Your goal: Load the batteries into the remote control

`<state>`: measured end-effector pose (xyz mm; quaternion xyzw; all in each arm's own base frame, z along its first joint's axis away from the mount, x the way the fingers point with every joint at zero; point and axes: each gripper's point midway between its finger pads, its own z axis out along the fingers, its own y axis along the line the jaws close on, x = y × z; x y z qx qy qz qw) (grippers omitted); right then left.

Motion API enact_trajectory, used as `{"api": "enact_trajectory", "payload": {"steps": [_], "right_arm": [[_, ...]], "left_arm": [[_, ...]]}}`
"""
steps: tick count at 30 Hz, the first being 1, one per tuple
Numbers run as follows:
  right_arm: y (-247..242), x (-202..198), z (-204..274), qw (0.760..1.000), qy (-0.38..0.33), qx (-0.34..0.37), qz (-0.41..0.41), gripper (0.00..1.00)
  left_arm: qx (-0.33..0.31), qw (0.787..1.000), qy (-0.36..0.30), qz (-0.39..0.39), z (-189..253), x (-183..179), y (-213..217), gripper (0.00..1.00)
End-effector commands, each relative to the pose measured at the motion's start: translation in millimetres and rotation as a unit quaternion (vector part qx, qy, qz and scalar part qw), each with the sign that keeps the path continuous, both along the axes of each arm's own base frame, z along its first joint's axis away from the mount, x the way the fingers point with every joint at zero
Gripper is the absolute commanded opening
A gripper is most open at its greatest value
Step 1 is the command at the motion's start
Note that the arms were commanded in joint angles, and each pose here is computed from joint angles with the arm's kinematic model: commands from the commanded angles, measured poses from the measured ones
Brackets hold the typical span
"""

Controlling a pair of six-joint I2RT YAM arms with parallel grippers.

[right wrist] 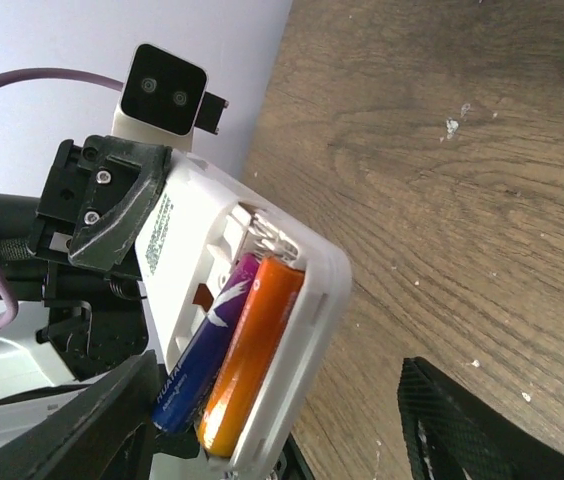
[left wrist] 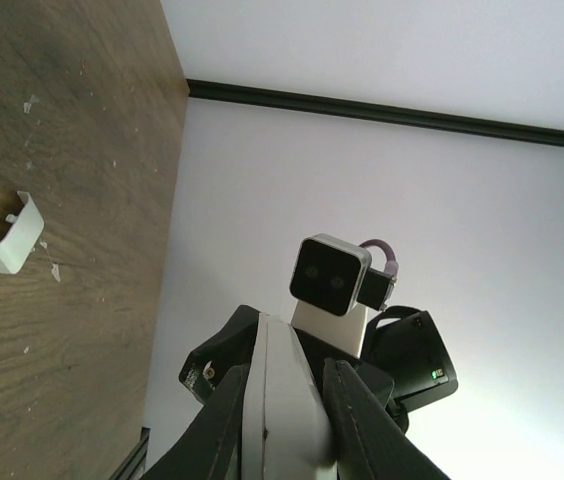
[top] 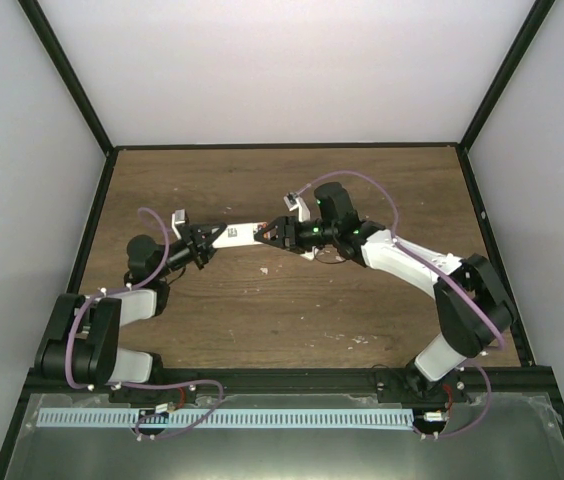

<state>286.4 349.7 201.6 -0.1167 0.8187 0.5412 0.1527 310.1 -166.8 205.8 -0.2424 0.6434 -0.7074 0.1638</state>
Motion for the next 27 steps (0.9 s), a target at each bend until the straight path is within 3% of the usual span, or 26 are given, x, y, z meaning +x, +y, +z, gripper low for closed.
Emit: {"api": "enact_trajectory", "payload": {"steps": [1,13,27], "right_arm": [[5.8,4.3,19.8,0.999,-0.024,0.019,0.010,0.61],[7.9,5.0,22.2,0.999,-0.030,0.025,0.015,0.43],[13.7,8.8,29.1,0.998,-0.036,0.034,0.024,0.30]], "left_arm": [[-0.006,1.000,-0.022,-0.006,9.8,-1.2,-2.0,0.00],[-0.006,1.000,-0.025,-0.010,8.4,-1.3,-2.8,0.00],[-0.001,0.999,-0.030,-0.015,5.9,-3.1,-4.1,0.00]]}}
